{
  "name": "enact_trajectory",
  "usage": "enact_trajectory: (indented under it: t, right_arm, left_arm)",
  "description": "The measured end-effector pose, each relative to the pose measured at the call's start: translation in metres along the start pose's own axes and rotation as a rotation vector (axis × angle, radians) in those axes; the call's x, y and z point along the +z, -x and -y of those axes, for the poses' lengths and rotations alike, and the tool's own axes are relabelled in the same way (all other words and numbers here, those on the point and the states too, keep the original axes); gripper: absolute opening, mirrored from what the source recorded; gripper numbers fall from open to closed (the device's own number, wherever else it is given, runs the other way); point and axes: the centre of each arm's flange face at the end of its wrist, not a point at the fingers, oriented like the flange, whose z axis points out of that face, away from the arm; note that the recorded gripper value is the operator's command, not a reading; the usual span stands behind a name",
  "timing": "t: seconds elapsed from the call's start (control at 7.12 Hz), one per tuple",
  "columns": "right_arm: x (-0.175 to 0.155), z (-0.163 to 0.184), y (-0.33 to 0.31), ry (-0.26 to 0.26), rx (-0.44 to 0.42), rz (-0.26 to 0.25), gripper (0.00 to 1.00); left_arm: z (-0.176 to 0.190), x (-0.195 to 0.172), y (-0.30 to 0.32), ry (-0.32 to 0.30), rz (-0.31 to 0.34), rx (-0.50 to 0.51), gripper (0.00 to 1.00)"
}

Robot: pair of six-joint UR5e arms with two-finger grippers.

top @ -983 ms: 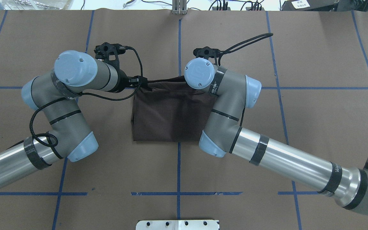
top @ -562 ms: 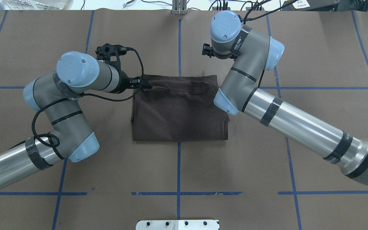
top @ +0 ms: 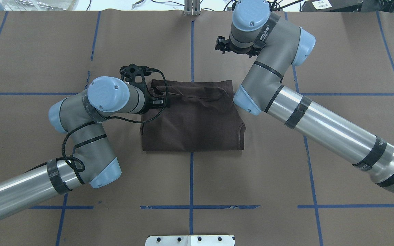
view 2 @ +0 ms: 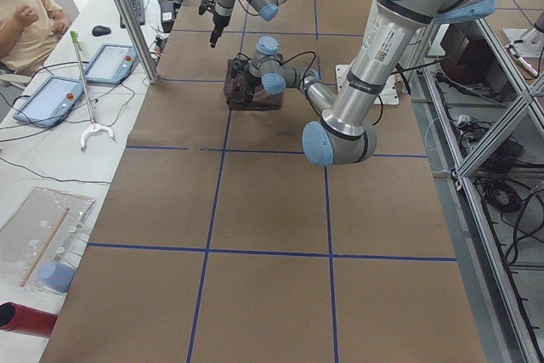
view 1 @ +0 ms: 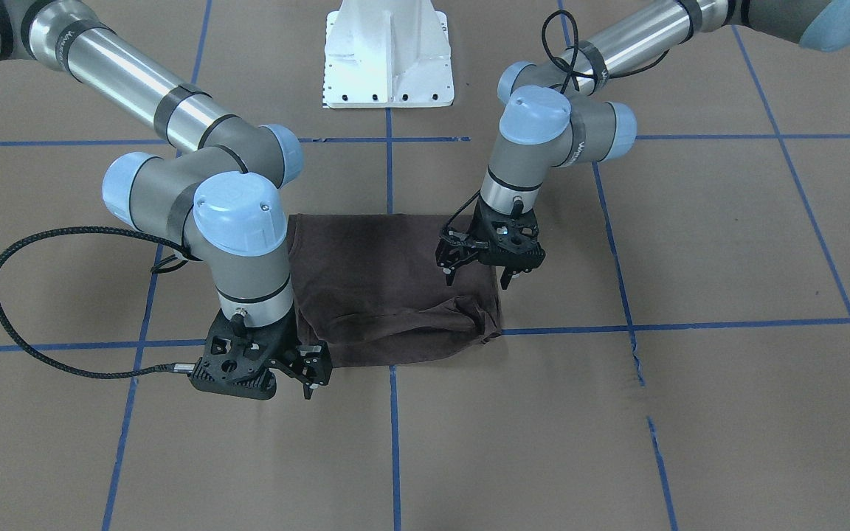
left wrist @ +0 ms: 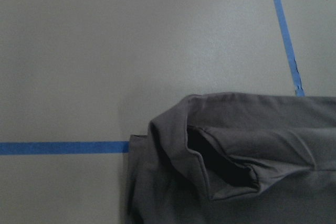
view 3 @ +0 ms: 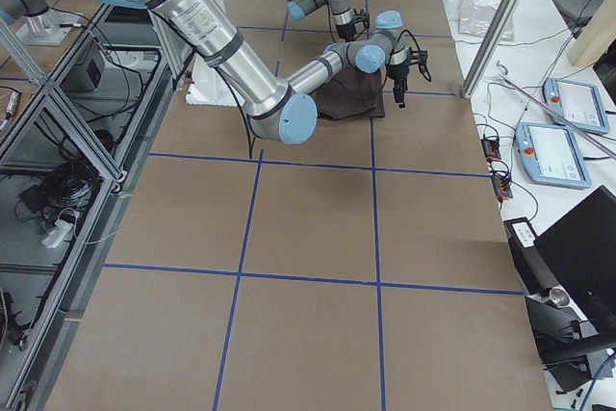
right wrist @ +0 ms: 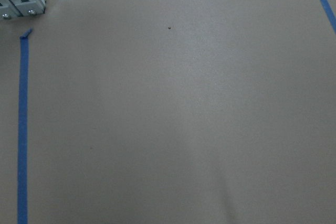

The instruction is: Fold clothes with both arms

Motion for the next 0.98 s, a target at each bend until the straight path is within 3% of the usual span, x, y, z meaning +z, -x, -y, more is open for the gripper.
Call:
enact_trajectory:
  t: [0.42, 0.98]
  right_arm:
    - [0.000, -0.001, -0.001, 0.001, -0.002, 0.001, 1.00]
    - [0.007, -0.003, -0.009, 0.011, -0.002, -0.006, 1.00]
  left_arm:
    - [0.029, 0.028, -0.004, -0.010, 0.064, -0.022, 1.00]
    - [0.123, 0.050, 0.049, -0.067, 0.186, -0.041, 1.00]
